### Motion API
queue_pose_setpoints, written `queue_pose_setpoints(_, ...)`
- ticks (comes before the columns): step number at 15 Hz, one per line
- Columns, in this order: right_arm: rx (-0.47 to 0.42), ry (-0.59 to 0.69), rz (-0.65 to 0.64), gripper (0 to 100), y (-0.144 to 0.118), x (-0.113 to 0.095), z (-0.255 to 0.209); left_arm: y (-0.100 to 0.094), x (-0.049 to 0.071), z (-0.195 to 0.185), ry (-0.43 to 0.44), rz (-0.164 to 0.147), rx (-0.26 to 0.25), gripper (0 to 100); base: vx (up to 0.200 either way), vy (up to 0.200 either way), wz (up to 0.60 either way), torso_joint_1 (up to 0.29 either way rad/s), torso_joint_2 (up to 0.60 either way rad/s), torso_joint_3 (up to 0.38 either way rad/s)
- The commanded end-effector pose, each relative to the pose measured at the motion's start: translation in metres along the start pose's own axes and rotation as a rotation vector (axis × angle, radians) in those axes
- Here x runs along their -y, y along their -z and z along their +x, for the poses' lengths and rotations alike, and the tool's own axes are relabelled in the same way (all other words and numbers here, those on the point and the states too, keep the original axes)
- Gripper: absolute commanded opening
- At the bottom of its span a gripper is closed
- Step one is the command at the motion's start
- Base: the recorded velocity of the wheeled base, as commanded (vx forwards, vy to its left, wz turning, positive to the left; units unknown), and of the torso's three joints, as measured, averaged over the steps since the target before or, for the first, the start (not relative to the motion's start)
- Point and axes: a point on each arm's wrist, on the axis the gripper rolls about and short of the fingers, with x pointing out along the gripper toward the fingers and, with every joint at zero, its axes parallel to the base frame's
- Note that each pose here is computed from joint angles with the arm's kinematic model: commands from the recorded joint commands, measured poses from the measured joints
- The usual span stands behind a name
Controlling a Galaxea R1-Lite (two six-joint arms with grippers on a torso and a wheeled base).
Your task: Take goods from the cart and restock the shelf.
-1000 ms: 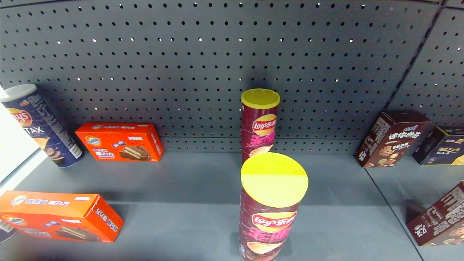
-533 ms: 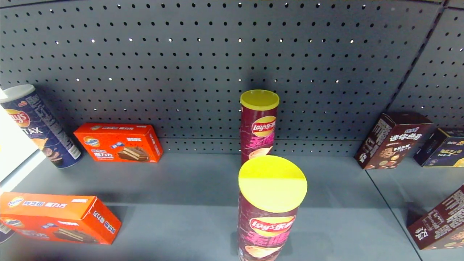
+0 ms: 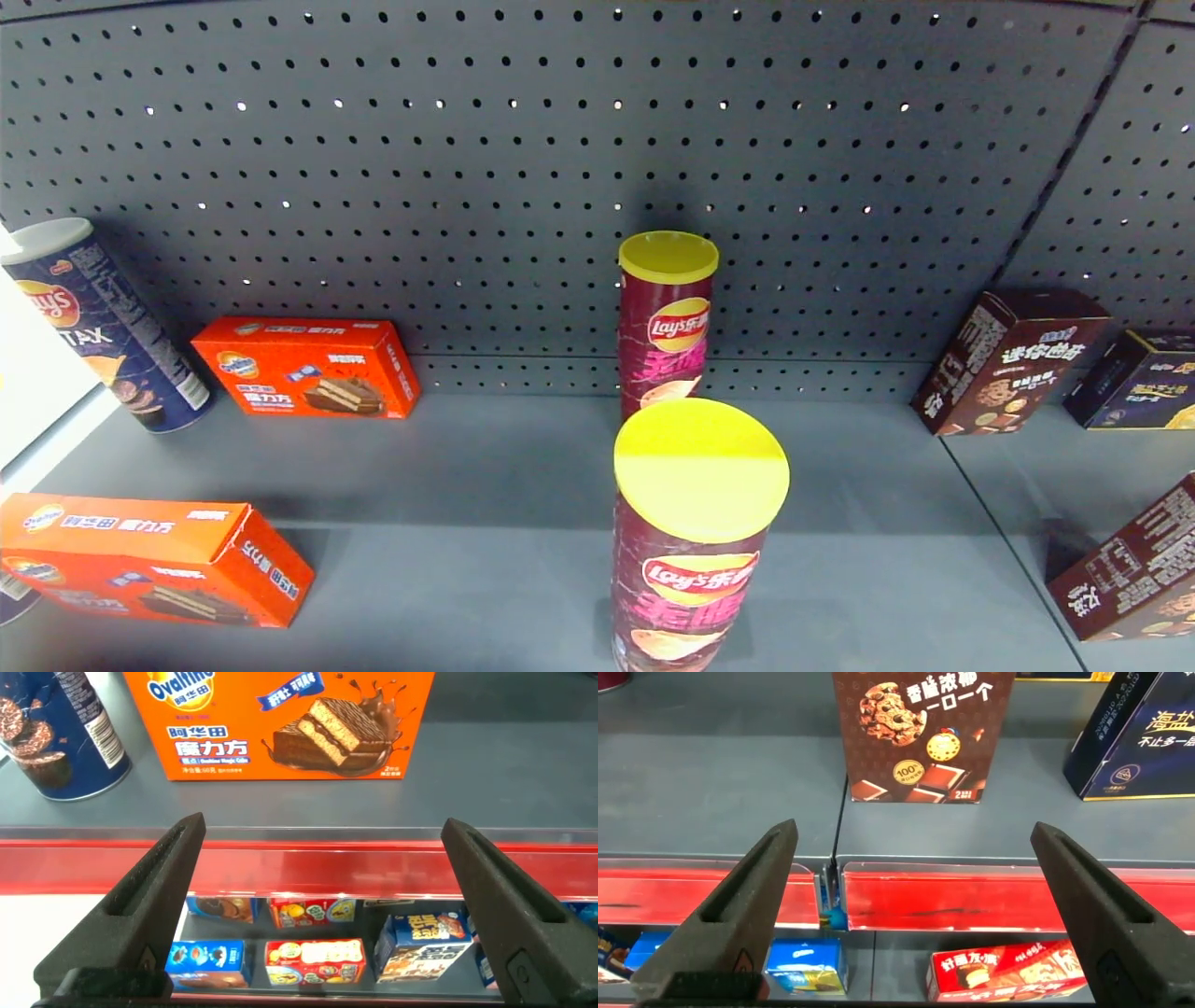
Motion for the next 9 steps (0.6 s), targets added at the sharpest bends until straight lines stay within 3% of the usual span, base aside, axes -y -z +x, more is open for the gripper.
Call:
queue_pose_setpoints(1,-0.001,0.0,-0.001,100,0.0001,0.0,0.0,-0.0001,0.0,0.0001,0.0,0.0,-0.002,100,0.0,0.0,0.0,0.0,0.0,0.0)
queue_pose_setpoints(9,-0.001,0.0,0.001,100,0.0001,0.0,0.0,-0.0001,0.0,0.0001,0.0,0.0,-0.002,100,0.0,0.0,0.0,0.0,0.0,0.0)
